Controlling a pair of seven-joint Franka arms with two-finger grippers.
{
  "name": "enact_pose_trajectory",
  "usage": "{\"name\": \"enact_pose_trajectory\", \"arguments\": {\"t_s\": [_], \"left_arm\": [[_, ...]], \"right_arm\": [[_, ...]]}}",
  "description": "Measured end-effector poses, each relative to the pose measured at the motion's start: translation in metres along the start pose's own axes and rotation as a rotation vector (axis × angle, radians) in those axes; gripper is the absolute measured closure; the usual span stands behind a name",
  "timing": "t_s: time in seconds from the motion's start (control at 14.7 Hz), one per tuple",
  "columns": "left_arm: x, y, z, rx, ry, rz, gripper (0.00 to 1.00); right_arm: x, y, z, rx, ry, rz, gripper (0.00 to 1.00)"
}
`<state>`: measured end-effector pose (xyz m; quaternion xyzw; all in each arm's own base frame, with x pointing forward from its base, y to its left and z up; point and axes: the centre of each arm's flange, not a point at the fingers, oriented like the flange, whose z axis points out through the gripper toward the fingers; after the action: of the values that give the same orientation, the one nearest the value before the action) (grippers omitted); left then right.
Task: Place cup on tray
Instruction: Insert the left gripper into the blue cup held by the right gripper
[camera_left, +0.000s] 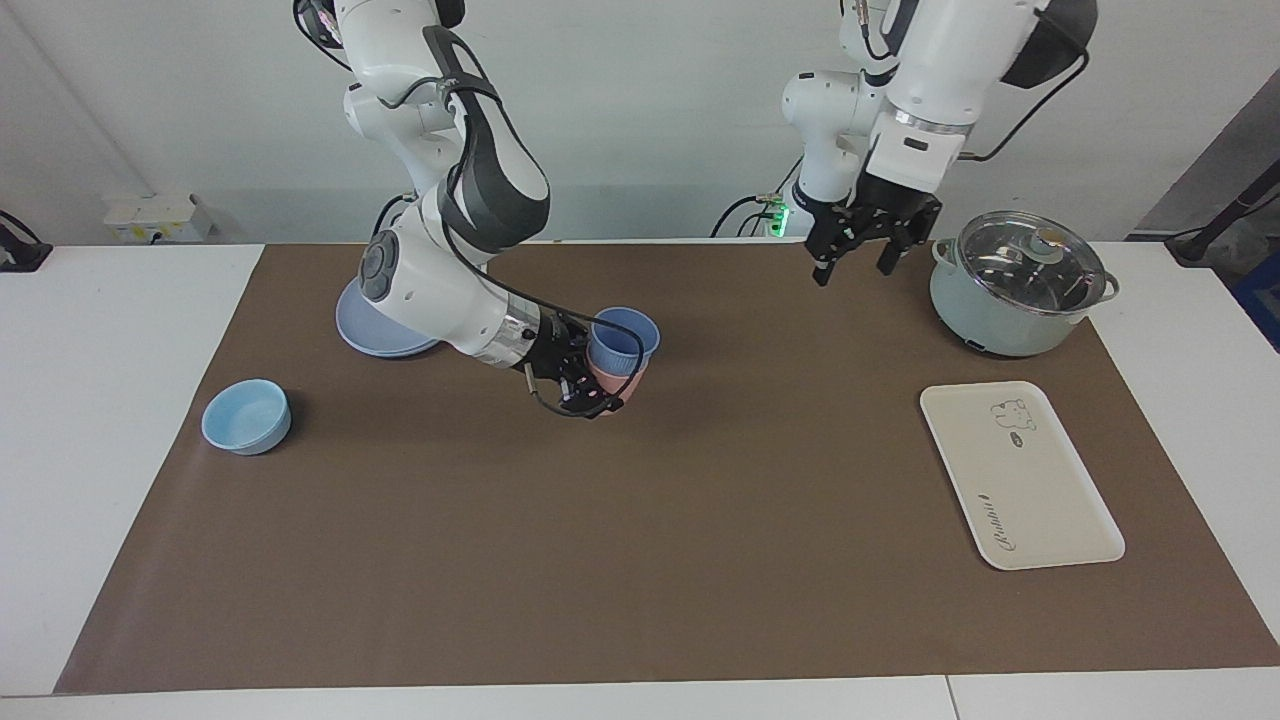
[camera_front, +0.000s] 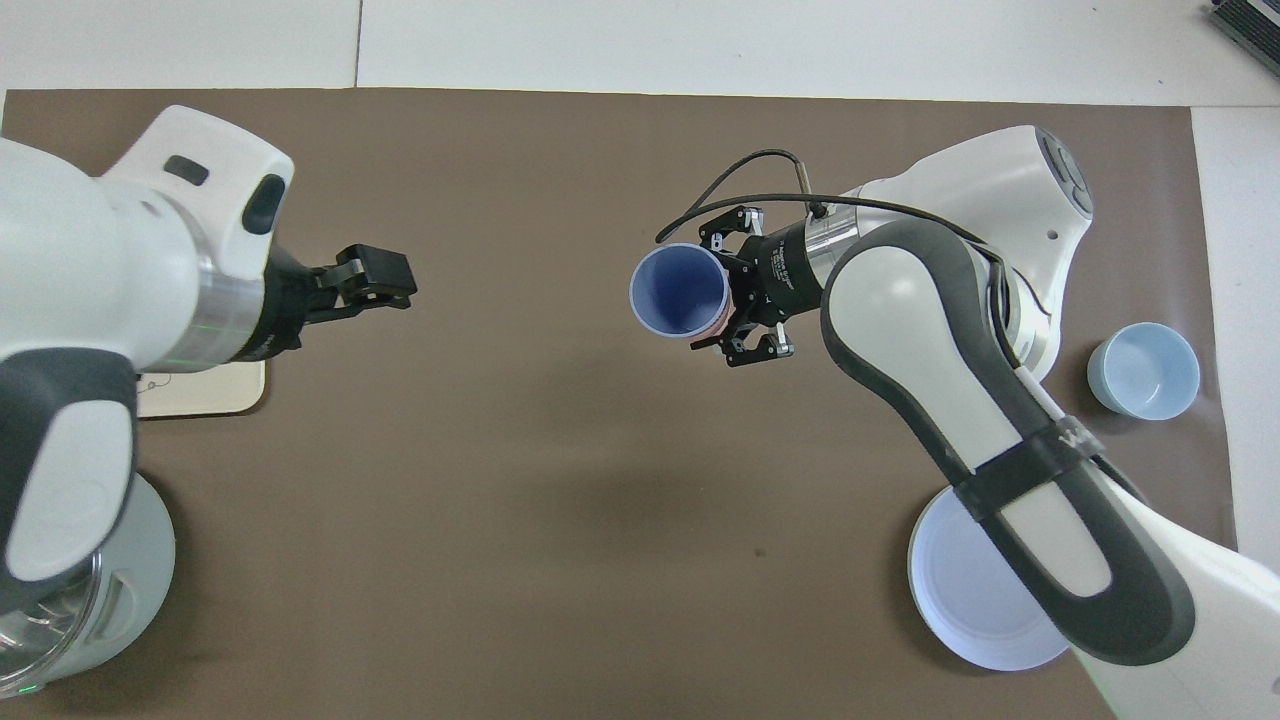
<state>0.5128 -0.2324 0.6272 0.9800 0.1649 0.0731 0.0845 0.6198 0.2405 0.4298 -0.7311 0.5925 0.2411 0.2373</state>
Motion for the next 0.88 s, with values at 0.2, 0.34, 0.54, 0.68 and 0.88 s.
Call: {"name": "enact_pose_trajectory", "arguments": {"t_s": [0.2,0.34,0.54,0.68,0.88], "left_arm": [[-0.038,0.047,0.022,-0.134,0.051,-0.103,0.00],[-0.054,0.063,0.035,-0.188,0.066,-0.130,0.00],[-0.069,0.085,0.048,-0.245,0.083,-0.126,0.04],[-0.074,0.097,0.063,-0.260,0.083,-0.112,0.11],[-0.085,0.115,0.092,-0.262,0.066,-0.086,0.19]], "right_arm": [[0.001,0.000,-0.001,0.001,0.001,0.001,0.21],[0.001,0.000,-0.001,0.001,0.001,0.001,0.21],[0.001,0.000,-0.001,0.002,0.001,0.002,0.21],[0.001,0.000,-0.001,0.002,0.001,0.002,0.21],[0.001,0.000,-0.001,0.002,0.001,0.002,0.21]]}}
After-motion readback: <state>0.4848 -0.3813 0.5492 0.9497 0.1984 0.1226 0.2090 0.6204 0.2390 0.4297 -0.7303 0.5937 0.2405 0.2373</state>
